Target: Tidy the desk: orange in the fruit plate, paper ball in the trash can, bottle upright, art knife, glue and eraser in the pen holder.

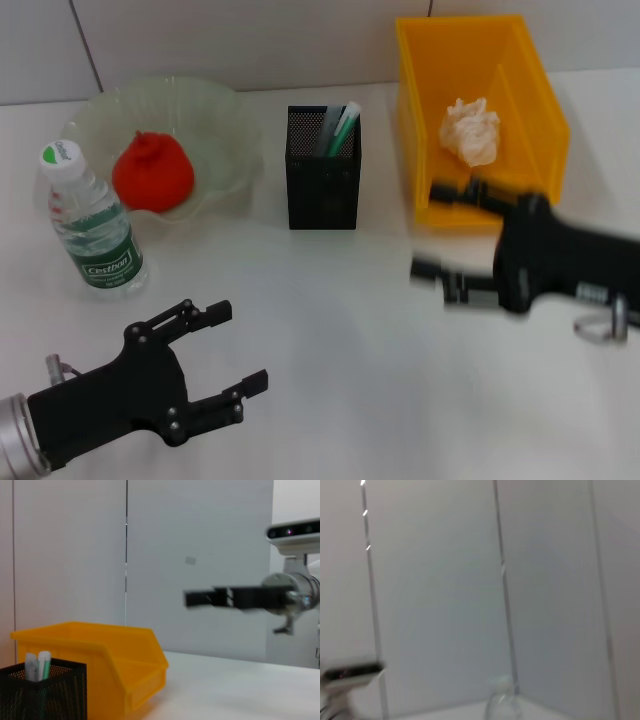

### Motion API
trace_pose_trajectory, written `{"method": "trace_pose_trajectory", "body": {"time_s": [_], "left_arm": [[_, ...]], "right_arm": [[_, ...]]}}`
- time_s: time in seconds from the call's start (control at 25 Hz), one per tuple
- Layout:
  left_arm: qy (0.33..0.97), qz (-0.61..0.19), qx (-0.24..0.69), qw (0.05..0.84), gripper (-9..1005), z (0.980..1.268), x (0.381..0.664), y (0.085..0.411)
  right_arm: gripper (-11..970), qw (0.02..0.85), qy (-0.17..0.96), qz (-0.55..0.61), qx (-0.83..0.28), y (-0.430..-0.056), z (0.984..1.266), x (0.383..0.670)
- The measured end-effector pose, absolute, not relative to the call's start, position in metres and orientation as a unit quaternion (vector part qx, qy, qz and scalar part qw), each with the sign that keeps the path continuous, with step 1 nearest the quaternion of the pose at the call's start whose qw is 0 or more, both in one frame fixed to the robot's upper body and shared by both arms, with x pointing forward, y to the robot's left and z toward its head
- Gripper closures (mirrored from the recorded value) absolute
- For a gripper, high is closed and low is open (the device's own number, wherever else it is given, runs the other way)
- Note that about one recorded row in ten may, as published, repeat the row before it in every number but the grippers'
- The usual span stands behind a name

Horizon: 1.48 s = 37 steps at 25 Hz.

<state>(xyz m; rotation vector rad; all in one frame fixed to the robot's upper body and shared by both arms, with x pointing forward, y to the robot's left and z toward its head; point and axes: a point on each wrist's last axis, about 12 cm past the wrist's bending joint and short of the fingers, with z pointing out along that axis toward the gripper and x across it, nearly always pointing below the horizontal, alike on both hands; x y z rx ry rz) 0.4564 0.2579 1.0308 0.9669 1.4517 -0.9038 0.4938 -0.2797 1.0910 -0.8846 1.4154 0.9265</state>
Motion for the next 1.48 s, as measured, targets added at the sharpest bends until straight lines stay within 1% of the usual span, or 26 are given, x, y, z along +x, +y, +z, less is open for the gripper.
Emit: {"method": "trace_pose_trajectory", "body": {"time_s": [0.12,0.2,0.36,1.48], "left_arm": [[0.614,-0.383,0.415,0.552,182,1.033,0.457,0.263],[0.613,-0.386,0.417,0.548,182,1.034,0.457,0.265],[0.616,-0.392,0.421,0.538,181,1.034,0.457,0.265],[0.623,-0.398,0.425,0.522,181,1.033,0.455,0.268]], "right_arm": [[119,0.545,0.620,0.393,-0.406,-0.276,1.070,0.478],[119,0.537,0.620,0.394,-0.416,-0.270,1.059,0.471],[119,0.527,0.619,0.404,-0.419,-0.258,1.049,0.467],[119,0.510,0.620,0.413,-0.429,-0.249,1.048,0.476]]}}
